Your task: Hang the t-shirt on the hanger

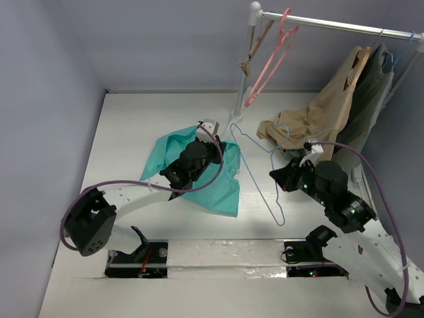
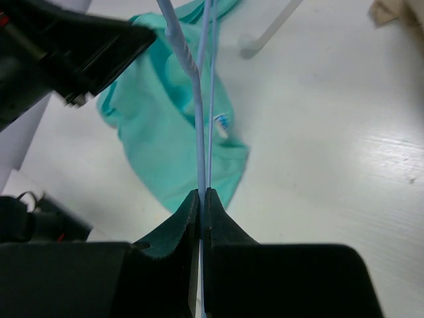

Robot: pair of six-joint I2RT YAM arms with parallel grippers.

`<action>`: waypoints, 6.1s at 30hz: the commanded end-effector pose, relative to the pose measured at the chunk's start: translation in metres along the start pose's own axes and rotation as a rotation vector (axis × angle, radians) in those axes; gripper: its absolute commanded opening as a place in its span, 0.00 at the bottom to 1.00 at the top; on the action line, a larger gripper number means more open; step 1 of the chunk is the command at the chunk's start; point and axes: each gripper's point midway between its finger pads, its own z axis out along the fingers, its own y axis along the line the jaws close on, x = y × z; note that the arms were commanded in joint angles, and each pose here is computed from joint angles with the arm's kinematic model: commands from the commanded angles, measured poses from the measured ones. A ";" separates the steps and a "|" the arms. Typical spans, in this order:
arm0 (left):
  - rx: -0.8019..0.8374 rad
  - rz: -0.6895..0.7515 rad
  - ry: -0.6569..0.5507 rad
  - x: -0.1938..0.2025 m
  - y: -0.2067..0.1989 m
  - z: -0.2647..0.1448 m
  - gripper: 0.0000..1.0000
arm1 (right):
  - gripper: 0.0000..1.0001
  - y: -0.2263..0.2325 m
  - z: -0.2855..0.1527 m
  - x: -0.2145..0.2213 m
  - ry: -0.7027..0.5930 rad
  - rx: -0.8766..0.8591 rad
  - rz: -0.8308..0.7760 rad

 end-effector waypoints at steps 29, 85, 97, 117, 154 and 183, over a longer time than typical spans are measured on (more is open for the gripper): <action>-0.013 -0.082 -0.123 -0.059 0.018 0.024 0.00 | 0.00 0.045 -0.012 0.003 0.044 -0.203 0.010; 0.105 -0.195 -0.286 -0.143 -0.050 -0.119 0.00 | 0.00 0.149 0.038 -0.071 -0.494 -0.245 -0.095; 0.256 -0.242 -0.295 -0.143 -0.094 -0.150 0.00 | 0.00 0.159 0.042 -0.119 -0.742 -0.183 -0.113; 0.211 -0.219 -0.249 -0.127 -0.093 -0.140 0.11 | 0.00 0.172 0.004 -0.144 -0.948 -0.311 -0.094; 0.234 -0.006 -0.339 -0.167 -0.055 -0.020 0.50 | 0.00 0.150 -0.072 -0.122 -0.847 -0.556 -0.033; 0.172 0.028 -0.329 -0.158 -0.037 -0.024 0.48 | 0.00 0.156 -0.081 -0.126 -0.858 -0.598 -0.021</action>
